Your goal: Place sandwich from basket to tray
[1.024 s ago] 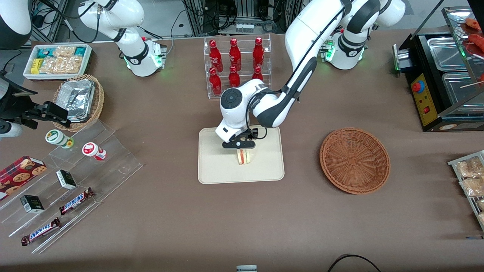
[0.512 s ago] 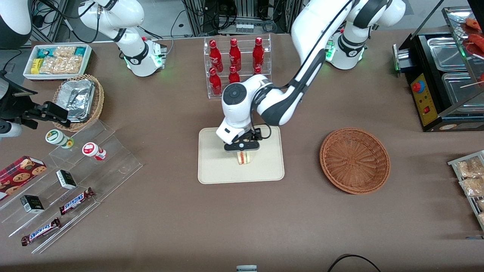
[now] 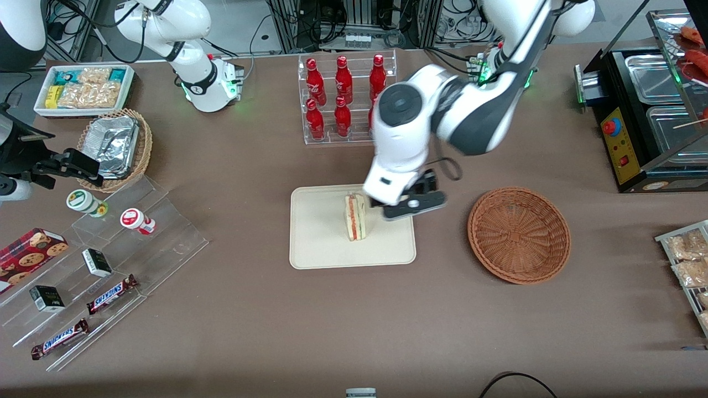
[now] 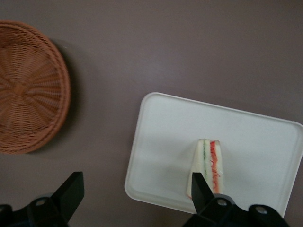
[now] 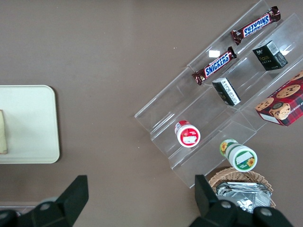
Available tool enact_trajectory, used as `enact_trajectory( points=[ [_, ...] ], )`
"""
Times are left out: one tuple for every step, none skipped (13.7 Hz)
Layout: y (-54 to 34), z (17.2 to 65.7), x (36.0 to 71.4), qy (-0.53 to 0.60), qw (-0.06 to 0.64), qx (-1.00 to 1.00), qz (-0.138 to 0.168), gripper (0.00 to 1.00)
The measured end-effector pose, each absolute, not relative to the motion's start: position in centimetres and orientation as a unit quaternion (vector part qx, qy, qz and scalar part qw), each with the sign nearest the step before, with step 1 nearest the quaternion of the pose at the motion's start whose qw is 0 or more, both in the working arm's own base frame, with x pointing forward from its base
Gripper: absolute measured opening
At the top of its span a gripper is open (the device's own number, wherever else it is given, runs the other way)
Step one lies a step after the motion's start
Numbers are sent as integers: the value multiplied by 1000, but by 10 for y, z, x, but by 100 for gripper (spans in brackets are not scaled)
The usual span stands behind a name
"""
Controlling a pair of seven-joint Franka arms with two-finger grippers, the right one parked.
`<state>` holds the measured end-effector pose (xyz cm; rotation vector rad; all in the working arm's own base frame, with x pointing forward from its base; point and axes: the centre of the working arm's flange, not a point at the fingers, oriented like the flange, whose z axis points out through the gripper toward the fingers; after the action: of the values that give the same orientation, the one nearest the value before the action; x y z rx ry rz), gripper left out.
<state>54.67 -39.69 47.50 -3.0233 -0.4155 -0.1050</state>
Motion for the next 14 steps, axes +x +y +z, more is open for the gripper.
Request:
enact_trajectory(
  points=[
    [-376,491,551,-143,48,-988,-32,100],
    [-355,504,556,-145,50,-988,-25,100],
    [-333,517,559,-144,49,-988,-16,100],
    [-310,531,562,-141,46,-989,-13,100],
    [-287,544,565,-139,43,-989,-12,100],
    [-265,555,565,-134,41,-990,-6,100],
    [-245,564,566,-129,41,-991,-1,100],
    [-226,572,566,-125,41,-991,1,100],
    [-207,578,568,-121,41,-992,3,100],
    [-189,583,569,-114,42,-993,6,100],
    [-170,587,571,-106,43,-993,10,100],
    [-151,590,573,-100,41,-994,14,100],
    [-132,594,575,-93,39,-995,16,100],
    [-116,598,575,-84,36,-996,19,100]
  ],
)
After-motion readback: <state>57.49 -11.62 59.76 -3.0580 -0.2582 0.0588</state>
